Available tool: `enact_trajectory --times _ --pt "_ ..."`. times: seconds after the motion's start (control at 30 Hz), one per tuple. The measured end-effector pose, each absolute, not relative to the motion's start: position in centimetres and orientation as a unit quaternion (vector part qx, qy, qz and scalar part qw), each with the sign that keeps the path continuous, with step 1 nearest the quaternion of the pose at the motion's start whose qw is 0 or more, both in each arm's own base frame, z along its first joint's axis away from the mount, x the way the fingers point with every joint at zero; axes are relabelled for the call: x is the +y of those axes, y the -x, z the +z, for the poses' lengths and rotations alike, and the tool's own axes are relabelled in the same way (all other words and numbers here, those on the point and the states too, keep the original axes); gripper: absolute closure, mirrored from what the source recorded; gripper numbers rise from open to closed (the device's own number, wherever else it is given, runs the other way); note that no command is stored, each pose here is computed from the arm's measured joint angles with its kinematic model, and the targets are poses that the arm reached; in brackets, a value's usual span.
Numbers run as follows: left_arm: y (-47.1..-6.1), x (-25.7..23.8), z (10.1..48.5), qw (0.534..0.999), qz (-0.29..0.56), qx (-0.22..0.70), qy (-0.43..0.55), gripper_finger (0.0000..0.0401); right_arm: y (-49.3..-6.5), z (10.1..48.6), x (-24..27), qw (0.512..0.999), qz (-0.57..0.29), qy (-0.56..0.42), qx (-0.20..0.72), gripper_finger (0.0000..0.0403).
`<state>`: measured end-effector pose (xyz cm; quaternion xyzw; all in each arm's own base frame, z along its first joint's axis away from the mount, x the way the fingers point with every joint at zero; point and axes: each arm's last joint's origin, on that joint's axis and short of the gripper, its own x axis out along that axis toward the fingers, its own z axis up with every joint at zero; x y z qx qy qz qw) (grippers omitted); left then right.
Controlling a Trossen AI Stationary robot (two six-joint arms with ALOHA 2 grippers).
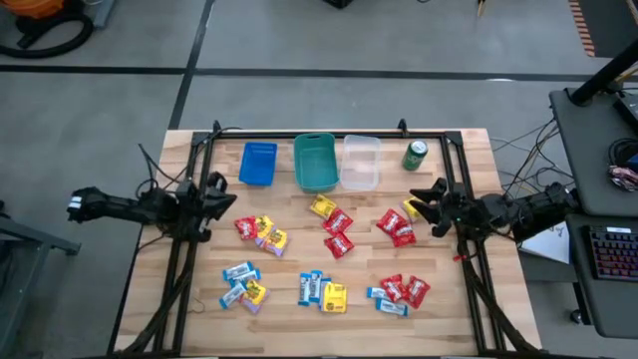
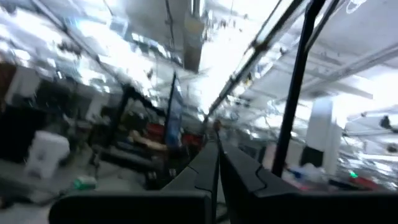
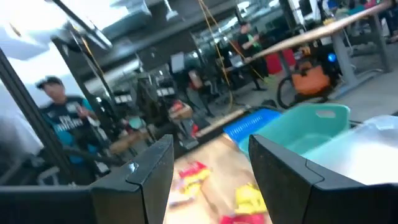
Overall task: Sort candy
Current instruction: Put the red candy into the transparent bin
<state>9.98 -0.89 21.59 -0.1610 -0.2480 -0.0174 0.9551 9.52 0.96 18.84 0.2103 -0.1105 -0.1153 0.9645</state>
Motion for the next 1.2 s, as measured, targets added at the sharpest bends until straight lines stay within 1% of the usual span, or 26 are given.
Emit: enact_trajectory --times 0.07,0.17,0.33,0.47,0.63,0.83,0.97,1.07,1.13,1.2 --pt "-10.2 -0.9 21.7 0.951 -0.021 -0.255 0.174 0.0401 -9.5 19.1 0.9 0.962 -0.115 -0.215 -0.122 0.0202" --pt "-10.6 -1.0 22.0 0.947 -0.027 -0.268 0.176 0.0401 -9.5 18.9 0.9 0.964 -0.118 -0.212 -0.111 0.0202" --pt "-11.9 -1.5 21.6 0.952 -0.049 -0.242 0.183 0.0401 -9.9 18.7 1.0 0.962 -0.123 -0.223 -0.103 0.0202" --pt "-13.4 -1.9 21.6 0.954 -0.046 -0.228 0.186 0.0401 -10.2 18.9 0.9 0.956 -0.154 -0.220 -0.114 0.0202" --pt "-15.8 -2.3 22.3 0.968 -0.035 -0.195 0.157 0.0401 -10.6 18.9 0.6 0.952 -0.210 -0.193 -0.111 0.0202" --pt "-18.6 -2.7 23.0 0.983 -0.021 -0.114 0.140 0.0401 -11.2 18.3 0.1 0.949 -0.242 -0.184 -0.088 0.0202" --pt "-20.4 -2.9 23.7 0.990 0.011 -0.048 0.133 0.0401 -11.7 18.0 -0.3 0.946 -0.264 -0.174 -0.070 0.0202" --pt "-21.7 -3.1 24.5 0.993 0.026 0.008 0.118 0.0401 -12.4 18.6 -0.6 0.943 -0.282 -0.165 -0.056 0.0202" --pt "-22.4 -3.2 25.0 0.993 0.029 0.036 0.105 0.0401 -13.1 19.4 -0.8 0.942 -0.296 -0.151 -0.034 0.0202" --pt "-23.0 -3.3 25.3 0.993 0.031 0.061 0.093 0.0401 -13.8 20.0 -1.1 0.940 -0.314 -0.133 0.011 0.0202"
